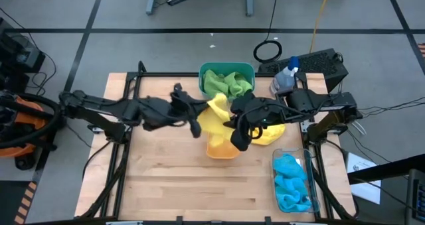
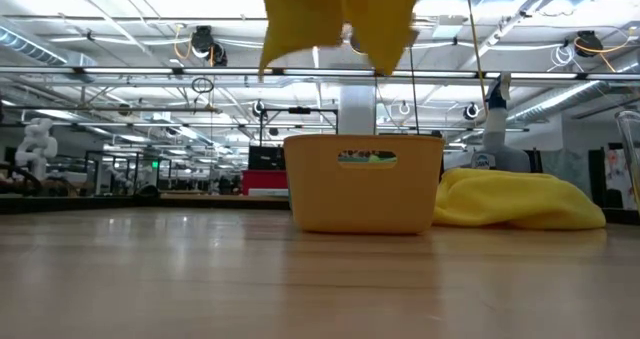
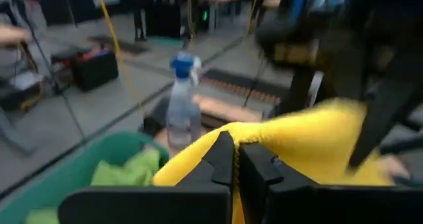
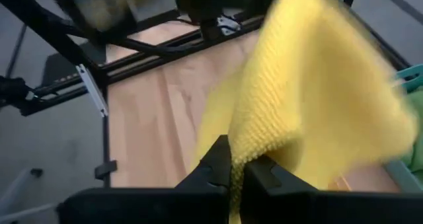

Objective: Sort microfiber towel by color & place in baskets
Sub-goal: Put the left yellow microfiber towel into the yellow bin

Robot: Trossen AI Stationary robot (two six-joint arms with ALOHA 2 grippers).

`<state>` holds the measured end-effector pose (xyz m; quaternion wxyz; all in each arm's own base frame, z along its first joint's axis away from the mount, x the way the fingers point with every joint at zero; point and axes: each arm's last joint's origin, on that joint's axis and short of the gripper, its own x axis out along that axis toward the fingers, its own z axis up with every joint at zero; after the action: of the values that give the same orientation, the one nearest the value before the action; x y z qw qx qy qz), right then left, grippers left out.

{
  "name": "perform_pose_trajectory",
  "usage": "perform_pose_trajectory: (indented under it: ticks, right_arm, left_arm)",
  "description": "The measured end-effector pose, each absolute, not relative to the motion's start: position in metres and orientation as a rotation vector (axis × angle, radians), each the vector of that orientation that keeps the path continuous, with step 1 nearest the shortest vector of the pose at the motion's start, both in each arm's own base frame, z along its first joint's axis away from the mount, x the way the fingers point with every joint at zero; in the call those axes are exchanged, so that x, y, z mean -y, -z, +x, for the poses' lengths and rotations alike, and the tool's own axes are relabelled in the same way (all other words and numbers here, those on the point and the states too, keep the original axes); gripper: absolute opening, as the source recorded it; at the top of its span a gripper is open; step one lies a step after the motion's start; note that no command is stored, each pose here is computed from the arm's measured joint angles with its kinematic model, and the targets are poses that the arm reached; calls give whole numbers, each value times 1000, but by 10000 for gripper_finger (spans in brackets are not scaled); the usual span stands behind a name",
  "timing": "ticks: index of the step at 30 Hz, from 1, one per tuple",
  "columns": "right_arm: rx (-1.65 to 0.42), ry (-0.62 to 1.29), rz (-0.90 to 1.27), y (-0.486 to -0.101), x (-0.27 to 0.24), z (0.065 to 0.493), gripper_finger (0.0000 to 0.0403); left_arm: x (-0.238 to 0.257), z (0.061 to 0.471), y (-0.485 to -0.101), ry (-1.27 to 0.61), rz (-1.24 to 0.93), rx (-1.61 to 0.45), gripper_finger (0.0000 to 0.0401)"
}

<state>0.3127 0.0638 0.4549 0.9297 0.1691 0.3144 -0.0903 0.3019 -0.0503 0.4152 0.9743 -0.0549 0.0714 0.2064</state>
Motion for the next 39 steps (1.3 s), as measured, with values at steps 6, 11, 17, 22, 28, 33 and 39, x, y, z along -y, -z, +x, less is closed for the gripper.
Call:
perform_pose_trajectory:
  ticks: [6, 11, 17, 22, 28, 33, 39]
  right_arm:
    - [-624, 179, 291, -457, -63, 314, 0]
    - [-528, 177, 247, -464, -63, 318, 0]
    - [-382, 152, 186, -480, -60, 322, 0]
    - [-362, 154, 194, -484, -58, 318, 0]
    - [-351, 154, 202, -489, -57, 310, 0]
    - [-336, 107, 213, -498, -57, 298, 0]
    - [-350, 48, 221, -503, -56, 285, 0]
  left_arm:
    - [33, 279, -444, -259, -79, -37, 5]
    - [27, 272, -454, -15, -150, 5, 4]
    - [24, 270, -449, -116, -243, -42, 26]
    - [23, 269, -443, -151, -264, -106, 87]
    - [24, 266, -434, -130, -302, -201, 169]
    - [24, 255, -440, -97, -349, -191, 208]
    - [22, 237, -466, -47, -358, -13, 212]
